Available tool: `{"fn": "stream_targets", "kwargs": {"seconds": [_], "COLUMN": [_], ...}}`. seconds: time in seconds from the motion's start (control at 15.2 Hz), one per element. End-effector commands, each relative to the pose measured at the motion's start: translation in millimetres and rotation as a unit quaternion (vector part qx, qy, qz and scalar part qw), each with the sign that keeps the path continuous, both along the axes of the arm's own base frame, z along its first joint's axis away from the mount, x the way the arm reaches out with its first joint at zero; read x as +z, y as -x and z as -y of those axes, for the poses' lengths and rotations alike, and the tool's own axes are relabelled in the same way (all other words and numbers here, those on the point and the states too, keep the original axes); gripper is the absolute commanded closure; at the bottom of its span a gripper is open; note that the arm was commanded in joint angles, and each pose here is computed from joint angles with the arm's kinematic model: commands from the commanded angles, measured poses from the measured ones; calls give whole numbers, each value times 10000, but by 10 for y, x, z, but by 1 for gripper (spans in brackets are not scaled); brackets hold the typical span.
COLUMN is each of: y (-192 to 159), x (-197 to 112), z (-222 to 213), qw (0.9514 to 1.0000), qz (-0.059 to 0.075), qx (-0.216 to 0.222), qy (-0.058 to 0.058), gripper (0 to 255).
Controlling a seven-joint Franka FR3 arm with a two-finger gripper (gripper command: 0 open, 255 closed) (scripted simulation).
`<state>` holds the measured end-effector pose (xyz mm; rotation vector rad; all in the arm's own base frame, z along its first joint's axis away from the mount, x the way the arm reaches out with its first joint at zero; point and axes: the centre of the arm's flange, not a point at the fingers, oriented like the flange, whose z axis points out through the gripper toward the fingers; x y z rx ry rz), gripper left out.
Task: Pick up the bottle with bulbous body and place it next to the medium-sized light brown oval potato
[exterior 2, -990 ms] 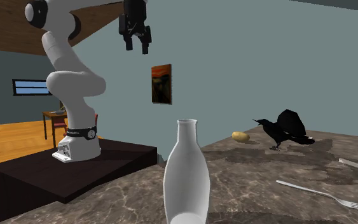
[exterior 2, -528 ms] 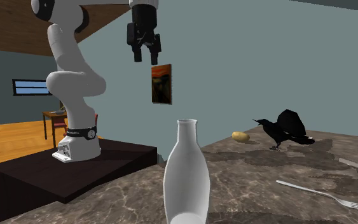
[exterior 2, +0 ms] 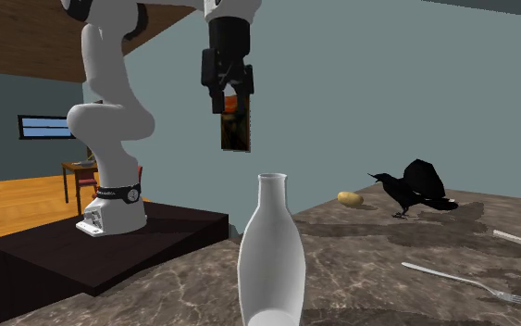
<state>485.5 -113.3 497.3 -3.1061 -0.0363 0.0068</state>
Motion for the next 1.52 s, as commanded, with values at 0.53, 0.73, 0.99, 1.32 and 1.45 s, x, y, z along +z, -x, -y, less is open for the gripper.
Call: {"fn": "stream_targets", "kwargs": {"seconds": [0.53, 0.73, 0.99, 1.32, 1.45], "y": [-950, -1194, -1190, -1186, -1186], "x": [-721, -903, -1114, -1302, -1302], "z": [597, 751, 747, 743, 743], "qw": [10000, 9999, 9999, 9999, 9999], "qz": [-57, -72, -72, -72, -72], "qx": [-1, -2, -2, -2, -2], "qy": [63, 78, 78, 79, 78], "gripper": [0, 0, 0, 0, 0]}}
